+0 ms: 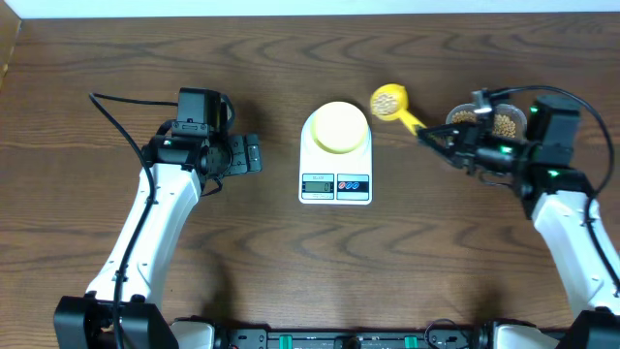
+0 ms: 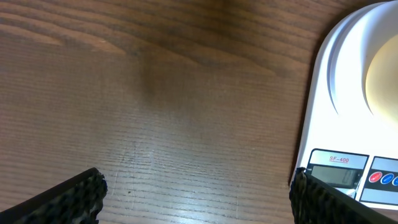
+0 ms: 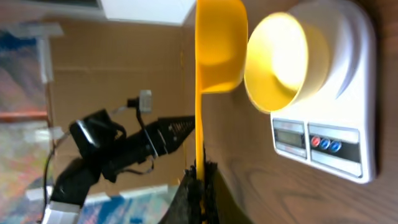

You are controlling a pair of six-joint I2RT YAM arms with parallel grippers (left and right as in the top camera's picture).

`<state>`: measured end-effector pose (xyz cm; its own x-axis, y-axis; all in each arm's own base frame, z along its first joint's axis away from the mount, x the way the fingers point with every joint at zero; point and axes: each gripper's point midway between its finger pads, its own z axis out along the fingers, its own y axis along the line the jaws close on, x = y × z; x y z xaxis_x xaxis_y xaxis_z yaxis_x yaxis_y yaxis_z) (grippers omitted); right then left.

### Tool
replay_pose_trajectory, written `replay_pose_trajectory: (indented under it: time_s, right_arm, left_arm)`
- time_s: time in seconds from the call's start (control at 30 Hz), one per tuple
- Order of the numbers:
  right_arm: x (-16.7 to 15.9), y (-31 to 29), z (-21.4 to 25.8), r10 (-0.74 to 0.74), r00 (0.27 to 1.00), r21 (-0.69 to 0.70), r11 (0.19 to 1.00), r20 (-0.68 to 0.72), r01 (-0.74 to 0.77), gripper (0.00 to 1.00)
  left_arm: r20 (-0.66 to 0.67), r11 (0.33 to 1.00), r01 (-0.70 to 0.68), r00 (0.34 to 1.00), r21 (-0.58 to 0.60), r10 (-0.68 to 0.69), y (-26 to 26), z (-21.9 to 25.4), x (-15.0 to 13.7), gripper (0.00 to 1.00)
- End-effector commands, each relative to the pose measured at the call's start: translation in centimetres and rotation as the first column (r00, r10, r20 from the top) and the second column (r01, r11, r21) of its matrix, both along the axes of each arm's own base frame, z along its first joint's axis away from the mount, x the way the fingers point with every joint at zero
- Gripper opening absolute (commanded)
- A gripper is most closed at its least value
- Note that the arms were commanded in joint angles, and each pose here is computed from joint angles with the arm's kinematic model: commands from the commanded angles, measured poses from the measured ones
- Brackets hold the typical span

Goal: Scoop item into bowl and weigh 50g on scale
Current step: 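Lift the filled yellow scoop and carry it left over the bowl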

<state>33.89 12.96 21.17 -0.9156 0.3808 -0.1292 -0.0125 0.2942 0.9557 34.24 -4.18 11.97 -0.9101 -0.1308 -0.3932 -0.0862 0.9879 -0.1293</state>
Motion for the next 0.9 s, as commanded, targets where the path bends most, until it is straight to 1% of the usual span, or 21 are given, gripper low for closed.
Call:
replay_pose_trajectory:
  time_s: [0.0,0.03,0.13,0.2,0.33,0.4,0.53,0.87]
  right_arm:
    - [0.8,2.5,-0.7,-0.037,0.999,-0.049,0.998,-0.026,0.036,0.01]
    - [0.9,2.9,-0.7,-0.04,0.999,-0.063,0.997,-0.014,0.039,0.01]
    - [1.3,4.1,-1.4,-0.021,0.994,-0.173,0.984,0.103,0.039,0.01]
    - [1.4,4.6,-2.0,0.017,0.981,-0.255,0.966,0.191,0.033,0.01]
    - [1.4,5.4,-3.0,0.109,0.942,-0.402,0.915,0.318,0.03,0.02]
    - [1.6,5.3,-3.7,0.12,0.932,-0.463,0.885,0.342,0.056,0.02]
    - [2.2,5.0,-4.3,0.108,0.924,-0.534,0.838,0.367,0.114,0.02]
    - [2.2,5.9,-5.0,0.133,0.914,-0.585,0.8,0.384,0.129,0.01]
  left_arm:
    - [0.019,1.0,0.002,1.0,0.014,-0.002,0.2,0.6,0.4,0.97]
    - [0.019,1.0,0.002,1.0,0.014,-0.002,0.2,0.6,0.4,0.97]
    - [0.019,1.0,0.002,1.0,0.014,-0.002,0.2,0.6,0.4,0.97]
    - [0.019,1.0,0.002,1.0,0.014,-0.002,0.2,0.6,0.4,0.97]
    - [0.019,1.0,0.002,1.0,0.014,-0.002,0.2,0.6,0.4,0.97]
    - [0.019,1.0,0.002,1.0,0.014,-0.002,0.2,0.6,0.4,0.97]
    - [0.019,1.0,0.002,1.0,0.014,-0.002,0.2,0.6,0.4,0.96]
    - [0.019,1.0,0.002,1.0,0.014,-0.002,0.2,0.6,0.4,0.97]
